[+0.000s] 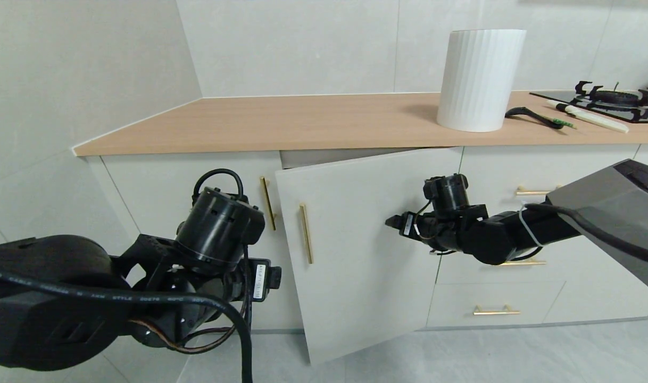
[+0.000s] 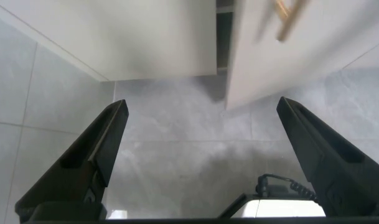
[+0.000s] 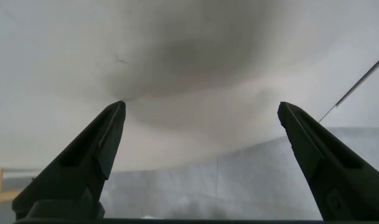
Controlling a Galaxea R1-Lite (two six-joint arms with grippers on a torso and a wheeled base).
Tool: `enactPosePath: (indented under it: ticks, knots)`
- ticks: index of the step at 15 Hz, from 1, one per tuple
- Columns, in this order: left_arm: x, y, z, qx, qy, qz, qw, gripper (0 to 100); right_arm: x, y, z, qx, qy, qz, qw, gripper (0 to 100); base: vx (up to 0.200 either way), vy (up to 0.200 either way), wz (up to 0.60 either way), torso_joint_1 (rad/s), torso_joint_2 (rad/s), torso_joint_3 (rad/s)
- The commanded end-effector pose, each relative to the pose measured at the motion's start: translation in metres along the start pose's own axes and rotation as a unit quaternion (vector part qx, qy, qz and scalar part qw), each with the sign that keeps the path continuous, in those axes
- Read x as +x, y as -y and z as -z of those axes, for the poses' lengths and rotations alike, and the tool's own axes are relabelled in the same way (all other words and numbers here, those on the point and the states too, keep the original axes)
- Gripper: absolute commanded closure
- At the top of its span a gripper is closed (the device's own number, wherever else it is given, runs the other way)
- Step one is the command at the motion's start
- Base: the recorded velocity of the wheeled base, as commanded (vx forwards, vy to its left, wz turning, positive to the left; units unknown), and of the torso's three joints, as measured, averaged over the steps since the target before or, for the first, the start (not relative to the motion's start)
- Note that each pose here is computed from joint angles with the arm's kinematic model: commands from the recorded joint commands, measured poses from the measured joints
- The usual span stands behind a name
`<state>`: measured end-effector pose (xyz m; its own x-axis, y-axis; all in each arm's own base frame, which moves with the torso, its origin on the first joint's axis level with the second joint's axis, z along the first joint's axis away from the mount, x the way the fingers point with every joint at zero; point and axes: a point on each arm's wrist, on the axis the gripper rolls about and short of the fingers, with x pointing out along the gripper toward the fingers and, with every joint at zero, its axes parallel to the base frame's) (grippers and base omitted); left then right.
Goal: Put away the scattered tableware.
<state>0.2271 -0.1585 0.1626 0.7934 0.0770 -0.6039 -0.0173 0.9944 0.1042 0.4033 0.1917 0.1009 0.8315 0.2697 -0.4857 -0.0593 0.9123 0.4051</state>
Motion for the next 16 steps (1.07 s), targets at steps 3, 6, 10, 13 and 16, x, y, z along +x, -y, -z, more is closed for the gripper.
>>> enactPosePath:
  ticks: [3,6,10,13,16]
  knots:
    - [0.001,0.001,0.000,0.001,-0.002,0.000,1.0000,0,0.011,0.002,-0.005,0.020,0.020,0.015,0.999,0,0.000,0.000,0.00,0.000,0.00,0.000]
    - [0.003,0.001,0.001,0.002,-0.004,0.000,1.0000,0,0.018,0.007,-0.008,0.029,0.034,0.032,0.998,0,0.000,0.000,0.00,0.000,0.00,0.000]
    - [0.004,0.002,0.002,0.003,-0.006,0.000,1.0000,0,0.020,0.010,-0.016,0.042,0.052,0.040,0.997,0,0.000,0.000,0.00,0.000,0.00,0.000]
    - [0.004,0.002,0.001,0.003,-0.005,0.000,1.0000,0,0.024,0.011,-0.020,0.047,0.068,0.054,0.995,0,0.000,0.000,0.00,0.000,0.00,0.000]
    - [0.004,0.002,0.001,0.003,-0.005,0.000,1.0000,0,0.031,0.013,-0.024,0.056,0.088,0.071,0.992,0,0.000,0.000,0.00,0.000,0.00,0.000]
